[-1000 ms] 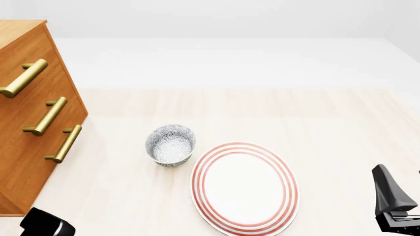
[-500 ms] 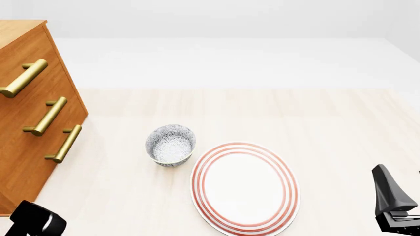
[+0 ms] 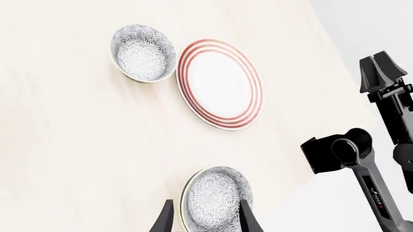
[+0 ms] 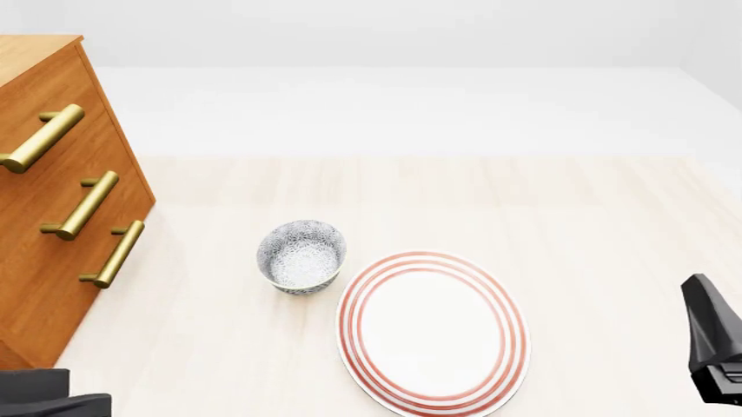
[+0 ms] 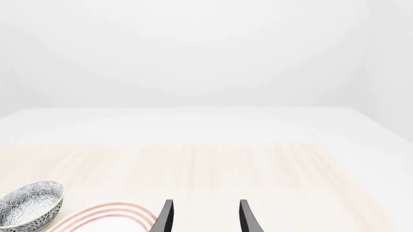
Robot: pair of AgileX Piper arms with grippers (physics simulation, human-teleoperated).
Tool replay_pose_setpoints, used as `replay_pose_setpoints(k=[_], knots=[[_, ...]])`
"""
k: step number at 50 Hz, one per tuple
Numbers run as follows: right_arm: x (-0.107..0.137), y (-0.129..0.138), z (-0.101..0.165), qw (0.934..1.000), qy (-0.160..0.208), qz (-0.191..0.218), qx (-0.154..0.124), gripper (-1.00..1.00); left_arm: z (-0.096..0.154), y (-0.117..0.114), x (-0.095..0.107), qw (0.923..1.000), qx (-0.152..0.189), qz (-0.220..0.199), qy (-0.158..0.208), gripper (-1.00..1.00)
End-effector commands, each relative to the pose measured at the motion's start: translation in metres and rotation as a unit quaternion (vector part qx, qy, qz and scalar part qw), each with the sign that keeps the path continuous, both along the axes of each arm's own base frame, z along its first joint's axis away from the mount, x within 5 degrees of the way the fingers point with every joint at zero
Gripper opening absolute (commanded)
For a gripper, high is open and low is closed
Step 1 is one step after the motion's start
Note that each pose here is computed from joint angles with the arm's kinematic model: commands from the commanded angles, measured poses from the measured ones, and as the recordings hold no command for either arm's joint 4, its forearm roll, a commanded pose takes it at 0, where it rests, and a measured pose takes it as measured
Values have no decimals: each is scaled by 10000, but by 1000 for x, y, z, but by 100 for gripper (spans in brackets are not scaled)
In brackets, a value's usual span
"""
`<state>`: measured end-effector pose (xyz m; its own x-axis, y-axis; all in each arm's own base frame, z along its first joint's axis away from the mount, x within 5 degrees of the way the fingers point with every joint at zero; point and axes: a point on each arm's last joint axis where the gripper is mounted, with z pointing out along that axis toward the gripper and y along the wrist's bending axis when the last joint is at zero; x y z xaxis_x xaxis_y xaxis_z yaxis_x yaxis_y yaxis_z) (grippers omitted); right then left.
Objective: Stack the bowl in the middle on the bowl at the back.
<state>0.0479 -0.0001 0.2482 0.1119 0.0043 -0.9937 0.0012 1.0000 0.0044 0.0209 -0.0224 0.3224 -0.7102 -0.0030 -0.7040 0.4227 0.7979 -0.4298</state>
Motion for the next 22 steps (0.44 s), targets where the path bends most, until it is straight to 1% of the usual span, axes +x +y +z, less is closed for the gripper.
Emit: replay_pose_setpoints(k=[1,4,6,7,12,13,19,22], knots=[[-17,0,41,9999,-84,67,-67,100,19,36,-37,9966,-264,608,-486,100],[-19,0,45,9999,-78,33,-63,100,17,36,-38,9961,-248,672,-520,100],[-22,0,50,9999,-60,-35,-80,100,16,39,-43,9944,-315,814,-603,100],[-23,0,51,9999,-43,-53,-96,100,16,39,-44,9941,-339,821,-618,100],[-28,-1,58,9997,24,-170,-180,100,12,41,-48,9910,-373,1080,-701,100],[-29,-1,61,9996,31,-199,-187,100,11,40,-50,9895,-363,1189,-732,100],[-34,-1,69,9993,38,-276,-237,100,4,41,-53,9861,-400,1423,-765,100],[-38,-1,74,9989,49,-400,-242,100,1,41,-56,9833,-442,1583,-781,100]])
